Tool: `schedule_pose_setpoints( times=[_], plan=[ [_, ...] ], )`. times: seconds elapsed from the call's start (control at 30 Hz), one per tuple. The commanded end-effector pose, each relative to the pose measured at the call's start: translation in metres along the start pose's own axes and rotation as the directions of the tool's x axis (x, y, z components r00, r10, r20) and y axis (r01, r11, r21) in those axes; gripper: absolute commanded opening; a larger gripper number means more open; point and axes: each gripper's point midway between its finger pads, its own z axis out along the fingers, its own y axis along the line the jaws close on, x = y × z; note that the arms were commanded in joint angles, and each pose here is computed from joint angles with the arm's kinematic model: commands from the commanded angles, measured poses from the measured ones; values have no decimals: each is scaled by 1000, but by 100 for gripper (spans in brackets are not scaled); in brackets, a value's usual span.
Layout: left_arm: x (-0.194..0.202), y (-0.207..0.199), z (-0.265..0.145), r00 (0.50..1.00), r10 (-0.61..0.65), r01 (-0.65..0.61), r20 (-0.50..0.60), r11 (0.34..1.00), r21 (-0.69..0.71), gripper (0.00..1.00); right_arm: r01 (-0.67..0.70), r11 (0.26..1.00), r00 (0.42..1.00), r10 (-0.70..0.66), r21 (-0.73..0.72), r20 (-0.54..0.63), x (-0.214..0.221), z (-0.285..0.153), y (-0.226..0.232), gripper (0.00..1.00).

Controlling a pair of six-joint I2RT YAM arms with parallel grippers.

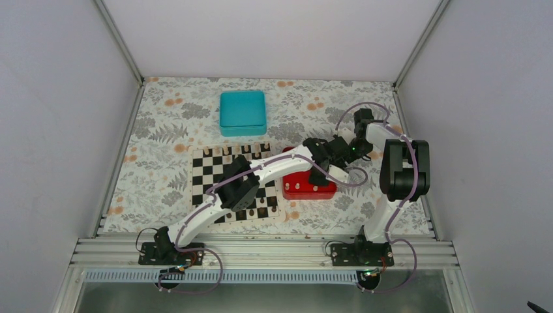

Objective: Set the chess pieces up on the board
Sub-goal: Pick up the chess piece from the storage box, then place the chess piece on the chessboard.

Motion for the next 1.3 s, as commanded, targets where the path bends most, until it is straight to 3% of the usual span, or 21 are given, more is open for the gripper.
schedule_pose_setpoints(
  times=[0.0,0.3,0.5,0.7,0.8,0.97,1.27],
  plan=[
    [-2,-5,5,1000,14,-14,-4,1000,15,28,-10,998,999,8,-55,-33,15,5,10,100],
    [-1,-2,-3,1000,19,-19,-16,1000,-1,9,-11,998,999,9,-57,-35,15,6,10,100],
    [-5,5,-31,1000,16,-16,-6,999,-41,9,-11,998,999,9,-58,-39,16,7,11,100],
    [7,18,-92,1000,-7,6,-10,992,-128,9,-12,998,999,9,-57,-50,18,10,10,100],
    [34,27,-128,998,-56,53,-10,981,-188,9,-14,998,999,11,-56,-51,18,10,10,100],
    [118,30,-154,975,-215,198,-53,953,-231,9,-17,999,998,14,-50,-54,18,10,9,100],
    [265,-5,-177,869,-483,435,-105,848,-301,11,-25,998,997,21,-50,-69,20,13,8,100]
  ],
)
